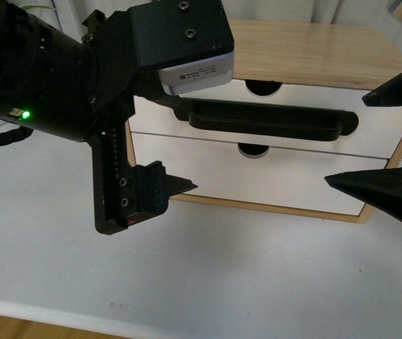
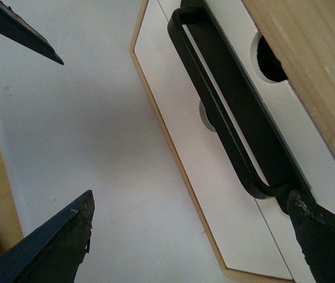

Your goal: Pull drawer

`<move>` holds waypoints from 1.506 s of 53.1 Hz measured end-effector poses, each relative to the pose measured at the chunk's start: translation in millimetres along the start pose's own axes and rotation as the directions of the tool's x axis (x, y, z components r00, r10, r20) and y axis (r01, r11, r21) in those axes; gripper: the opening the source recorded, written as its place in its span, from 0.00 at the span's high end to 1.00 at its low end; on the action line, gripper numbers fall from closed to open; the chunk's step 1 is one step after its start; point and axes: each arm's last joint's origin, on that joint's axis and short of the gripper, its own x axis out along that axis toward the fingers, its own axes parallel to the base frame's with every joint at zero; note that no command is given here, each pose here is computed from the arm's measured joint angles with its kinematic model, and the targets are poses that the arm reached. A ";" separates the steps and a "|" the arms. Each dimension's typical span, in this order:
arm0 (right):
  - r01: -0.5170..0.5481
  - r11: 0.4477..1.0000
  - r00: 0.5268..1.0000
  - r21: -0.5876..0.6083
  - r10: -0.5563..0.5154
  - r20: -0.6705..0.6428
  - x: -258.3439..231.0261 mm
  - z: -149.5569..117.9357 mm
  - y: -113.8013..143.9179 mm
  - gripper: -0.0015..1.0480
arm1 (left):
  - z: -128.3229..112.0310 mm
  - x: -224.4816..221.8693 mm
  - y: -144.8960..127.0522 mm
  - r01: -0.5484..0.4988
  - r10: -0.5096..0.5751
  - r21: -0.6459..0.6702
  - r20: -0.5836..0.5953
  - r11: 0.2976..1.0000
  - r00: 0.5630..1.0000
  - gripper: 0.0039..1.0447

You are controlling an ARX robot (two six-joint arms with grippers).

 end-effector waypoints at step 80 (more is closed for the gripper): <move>-0.063 0.998 0.998 0.007 0.063 0.030 65.1 -18.8 -23.1 0.09 | 11.2 55.3 8.5 0.098 -0.099 0.033 0.040 0.995 0.994 0.05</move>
